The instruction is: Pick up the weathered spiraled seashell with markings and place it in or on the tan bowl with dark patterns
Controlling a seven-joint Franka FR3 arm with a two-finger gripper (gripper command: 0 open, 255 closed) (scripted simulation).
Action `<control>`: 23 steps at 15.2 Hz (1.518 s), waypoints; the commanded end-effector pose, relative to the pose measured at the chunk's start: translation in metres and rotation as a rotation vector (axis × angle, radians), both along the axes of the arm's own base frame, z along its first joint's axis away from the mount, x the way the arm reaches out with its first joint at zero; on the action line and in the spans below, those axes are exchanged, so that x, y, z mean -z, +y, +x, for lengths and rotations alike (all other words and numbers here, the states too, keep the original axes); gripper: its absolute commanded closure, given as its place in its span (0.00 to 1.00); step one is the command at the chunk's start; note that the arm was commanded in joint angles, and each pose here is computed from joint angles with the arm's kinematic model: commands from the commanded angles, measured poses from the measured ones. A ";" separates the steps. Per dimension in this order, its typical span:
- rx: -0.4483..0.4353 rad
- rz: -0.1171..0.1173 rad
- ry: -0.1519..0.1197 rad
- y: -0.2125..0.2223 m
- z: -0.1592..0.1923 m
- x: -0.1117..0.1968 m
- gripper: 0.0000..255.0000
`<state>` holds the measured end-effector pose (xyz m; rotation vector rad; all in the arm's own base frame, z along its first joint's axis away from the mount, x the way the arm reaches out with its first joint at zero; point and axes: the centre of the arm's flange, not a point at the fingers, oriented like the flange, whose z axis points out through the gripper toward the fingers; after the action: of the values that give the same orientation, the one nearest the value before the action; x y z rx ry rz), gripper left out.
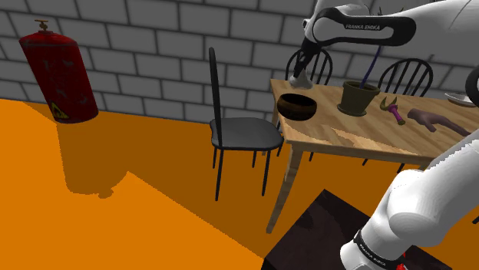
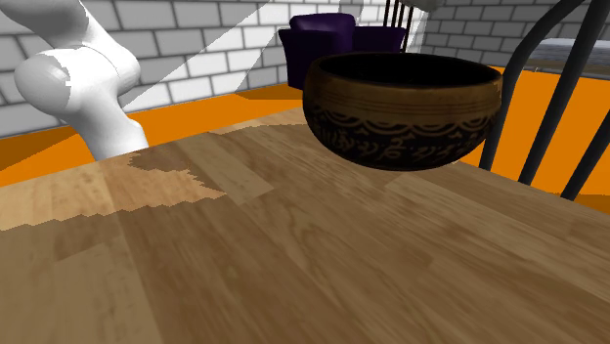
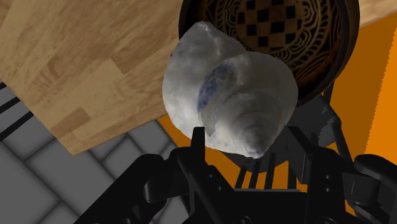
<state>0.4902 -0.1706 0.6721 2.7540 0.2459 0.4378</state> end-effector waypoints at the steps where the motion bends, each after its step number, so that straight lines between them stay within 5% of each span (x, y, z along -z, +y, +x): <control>1: 0.000 0.000 -0.001 0.001 0.001 0.010 1.00; 10: 0.000 0.000 -0.001 0.001 0.001 0.056 1.00; 18: 0.000 0.000 -0.001 0.001 0.001 0.056 1.00; 19: 0.000 0.000 -0.001 0.001 0.001 0.056 0.00; 23: 0.000 0.000 -0.001 0.001 0.001 0.056 0.00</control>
<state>0.4907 -0.1700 0.6157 2.7533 0.2460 0.4395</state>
